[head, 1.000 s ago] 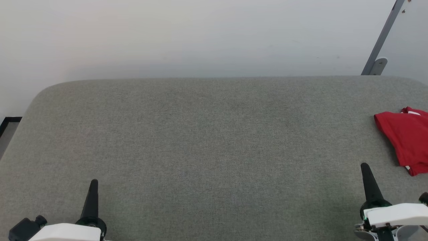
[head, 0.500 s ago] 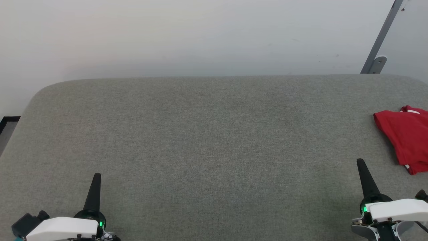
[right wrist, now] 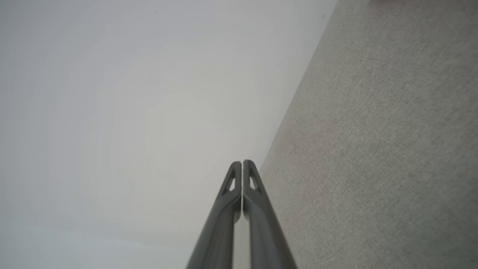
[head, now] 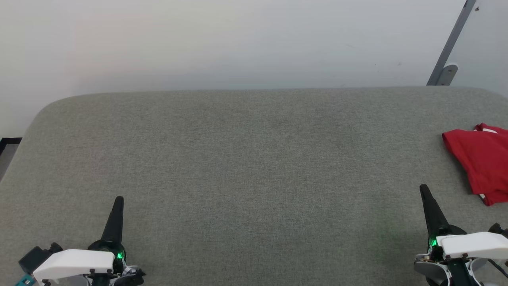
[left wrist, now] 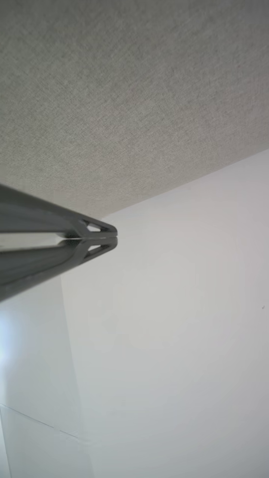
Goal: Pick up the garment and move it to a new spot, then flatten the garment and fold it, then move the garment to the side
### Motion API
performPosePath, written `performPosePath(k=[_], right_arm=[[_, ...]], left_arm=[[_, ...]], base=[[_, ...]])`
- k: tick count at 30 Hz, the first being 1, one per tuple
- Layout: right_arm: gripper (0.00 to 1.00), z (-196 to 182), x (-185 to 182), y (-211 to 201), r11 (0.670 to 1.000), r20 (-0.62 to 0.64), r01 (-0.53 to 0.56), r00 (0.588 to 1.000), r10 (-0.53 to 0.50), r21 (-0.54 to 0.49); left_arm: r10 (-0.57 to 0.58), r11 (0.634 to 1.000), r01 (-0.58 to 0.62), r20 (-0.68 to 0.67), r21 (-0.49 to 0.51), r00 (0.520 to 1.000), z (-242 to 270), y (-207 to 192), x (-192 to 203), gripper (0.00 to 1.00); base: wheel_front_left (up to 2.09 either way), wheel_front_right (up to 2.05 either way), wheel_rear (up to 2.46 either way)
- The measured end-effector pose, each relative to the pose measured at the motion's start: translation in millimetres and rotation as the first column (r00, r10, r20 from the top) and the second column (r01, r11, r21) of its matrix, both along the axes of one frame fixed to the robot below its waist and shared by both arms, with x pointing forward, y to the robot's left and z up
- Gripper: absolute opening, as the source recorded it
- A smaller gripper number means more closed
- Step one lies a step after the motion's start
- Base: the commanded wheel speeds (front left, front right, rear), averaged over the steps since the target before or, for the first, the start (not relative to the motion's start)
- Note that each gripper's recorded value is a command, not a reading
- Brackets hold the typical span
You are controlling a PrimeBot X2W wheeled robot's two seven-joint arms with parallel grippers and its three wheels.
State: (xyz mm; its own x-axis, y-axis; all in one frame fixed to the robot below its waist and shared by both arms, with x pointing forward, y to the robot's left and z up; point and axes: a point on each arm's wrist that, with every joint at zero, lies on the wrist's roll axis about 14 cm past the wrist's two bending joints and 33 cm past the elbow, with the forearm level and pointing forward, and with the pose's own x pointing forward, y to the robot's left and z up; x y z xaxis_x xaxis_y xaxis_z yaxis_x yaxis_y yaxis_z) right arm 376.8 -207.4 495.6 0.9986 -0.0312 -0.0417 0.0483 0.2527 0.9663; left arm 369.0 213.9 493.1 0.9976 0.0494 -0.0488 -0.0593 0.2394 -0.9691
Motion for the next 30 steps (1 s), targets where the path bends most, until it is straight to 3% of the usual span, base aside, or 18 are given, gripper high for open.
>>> performPosePath(k=[30], right_arm=[[0.0,7.7,9.2,6.2,0.976,0.033,-0.026,0.999,0.02,0.216]], left_arm=[[-0.032,0.979,0.04,0.04,-0.202,0.999,9.6,-12.0,16.5,0.0]], base=[[0.0,0.0,0.0]])
